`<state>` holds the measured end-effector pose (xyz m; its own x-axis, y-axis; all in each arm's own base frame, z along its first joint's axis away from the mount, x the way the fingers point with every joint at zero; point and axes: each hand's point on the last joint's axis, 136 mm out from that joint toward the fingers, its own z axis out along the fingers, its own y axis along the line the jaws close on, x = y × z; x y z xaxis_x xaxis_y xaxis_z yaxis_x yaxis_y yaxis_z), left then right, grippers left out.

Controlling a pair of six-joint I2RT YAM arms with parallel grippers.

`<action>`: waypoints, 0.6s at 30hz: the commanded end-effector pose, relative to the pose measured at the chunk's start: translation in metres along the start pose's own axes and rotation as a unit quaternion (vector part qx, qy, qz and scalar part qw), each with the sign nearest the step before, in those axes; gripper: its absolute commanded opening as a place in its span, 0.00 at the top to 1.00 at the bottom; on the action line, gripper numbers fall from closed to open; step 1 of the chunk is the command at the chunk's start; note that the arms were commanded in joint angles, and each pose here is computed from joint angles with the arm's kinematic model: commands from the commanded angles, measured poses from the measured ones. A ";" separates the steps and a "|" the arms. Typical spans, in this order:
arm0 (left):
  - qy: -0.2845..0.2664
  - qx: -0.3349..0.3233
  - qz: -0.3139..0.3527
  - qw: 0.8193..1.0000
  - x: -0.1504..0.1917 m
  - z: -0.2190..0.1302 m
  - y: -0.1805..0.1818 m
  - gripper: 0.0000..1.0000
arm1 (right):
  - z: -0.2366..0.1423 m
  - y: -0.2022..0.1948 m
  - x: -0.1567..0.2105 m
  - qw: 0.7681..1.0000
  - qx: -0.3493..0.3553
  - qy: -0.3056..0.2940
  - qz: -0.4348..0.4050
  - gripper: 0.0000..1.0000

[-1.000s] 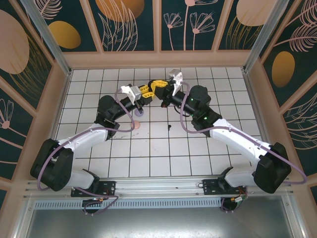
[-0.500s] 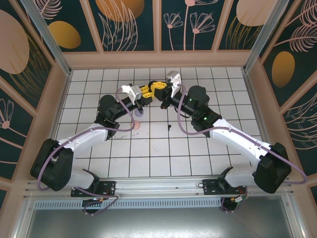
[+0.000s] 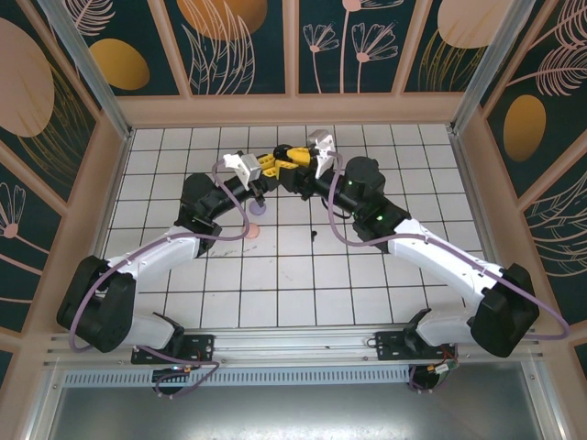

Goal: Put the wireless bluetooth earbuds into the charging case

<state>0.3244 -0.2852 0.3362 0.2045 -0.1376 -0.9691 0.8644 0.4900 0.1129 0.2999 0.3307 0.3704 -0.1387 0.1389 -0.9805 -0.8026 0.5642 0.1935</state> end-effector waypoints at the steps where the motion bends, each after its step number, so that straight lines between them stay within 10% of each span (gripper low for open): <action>1: -0.055 0.001 0.021 0.998 -0.036 0.003 0.001 1.00 | 0.001 -0.004 -0.006 1.000 0.020 0.008 0.020 0.47; 18: -0.041 -0.012 0.005 0.999 -0.016 0.002 0.005 1.00 | 0.000 0.006 -0.061 0.997 0.007 -0.023 0.079 0.17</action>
<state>0.3260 -0.2831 0.3461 0.2329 -0.1762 -0.9564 0.8555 0.5049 0.1153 0.3058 0.3257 0.4124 -0.2209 0.2175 -0.9507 -0.7583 0.5748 0.3077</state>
